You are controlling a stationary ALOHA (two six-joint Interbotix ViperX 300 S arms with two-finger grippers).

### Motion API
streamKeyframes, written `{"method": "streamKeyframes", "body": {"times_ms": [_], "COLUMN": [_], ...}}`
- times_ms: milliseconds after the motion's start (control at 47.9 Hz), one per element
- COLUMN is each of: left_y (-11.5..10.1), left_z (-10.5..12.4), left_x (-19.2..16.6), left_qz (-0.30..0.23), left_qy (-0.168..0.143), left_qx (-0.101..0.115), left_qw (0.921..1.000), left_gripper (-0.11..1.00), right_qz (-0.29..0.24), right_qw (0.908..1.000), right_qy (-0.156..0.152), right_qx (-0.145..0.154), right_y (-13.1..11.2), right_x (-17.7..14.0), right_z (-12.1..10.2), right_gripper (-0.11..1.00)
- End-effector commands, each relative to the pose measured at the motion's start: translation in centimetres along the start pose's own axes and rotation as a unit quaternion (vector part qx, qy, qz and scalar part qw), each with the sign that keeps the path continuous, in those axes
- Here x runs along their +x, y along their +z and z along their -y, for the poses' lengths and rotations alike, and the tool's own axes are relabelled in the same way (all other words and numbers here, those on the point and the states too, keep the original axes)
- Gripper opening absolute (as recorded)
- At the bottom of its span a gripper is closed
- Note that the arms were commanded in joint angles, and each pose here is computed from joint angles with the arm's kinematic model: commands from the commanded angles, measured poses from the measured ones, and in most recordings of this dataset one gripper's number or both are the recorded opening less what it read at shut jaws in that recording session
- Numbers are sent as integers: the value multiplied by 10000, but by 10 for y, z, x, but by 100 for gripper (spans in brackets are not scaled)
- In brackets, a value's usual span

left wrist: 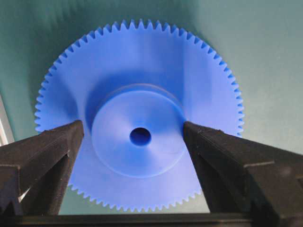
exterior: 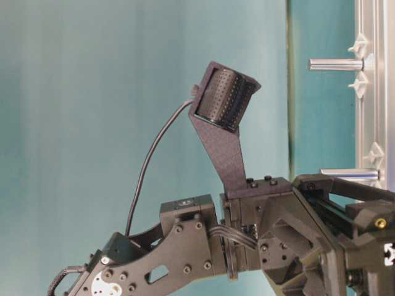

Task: Find the location of the shaft and insert the large gear.
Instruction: 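Close the left gripper on the gear hub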

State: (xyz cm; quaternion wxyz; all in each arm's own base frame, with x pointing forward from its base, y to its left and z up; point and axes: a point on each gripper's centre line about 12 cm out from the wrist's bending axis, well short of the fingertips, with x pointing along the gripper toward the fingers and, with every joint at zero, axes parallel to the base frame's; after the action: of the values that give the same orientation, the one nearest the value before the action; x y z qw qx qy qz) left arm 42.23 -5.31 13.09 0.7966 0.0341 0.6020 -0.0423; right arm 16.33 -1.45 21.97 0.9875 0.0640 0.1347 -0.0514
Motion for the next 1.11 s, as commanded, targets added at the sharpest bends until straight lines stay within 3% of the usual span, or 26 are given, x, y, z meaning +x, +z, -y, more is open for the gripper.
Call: {"method": "streamKeyframes", "body": {"times_ms": [0,1086], "left_y": [4,6], "left_z": [4,6], "left_x": [-8,-8], "left_qz": [123,116], "left_qy": [-5,-12], "left_qx": [62,15], "left_qw": [9999,9999], "left_gripper": [94,94], "right_qz": [32,25], "right_qw": [10000,10000], "right_qy": [-12,-13], "right_qx": [58,58], "right_y": [3,2], "right_x": [1,1], "right_z": [0,0], "right_gripper": [0,0]}}
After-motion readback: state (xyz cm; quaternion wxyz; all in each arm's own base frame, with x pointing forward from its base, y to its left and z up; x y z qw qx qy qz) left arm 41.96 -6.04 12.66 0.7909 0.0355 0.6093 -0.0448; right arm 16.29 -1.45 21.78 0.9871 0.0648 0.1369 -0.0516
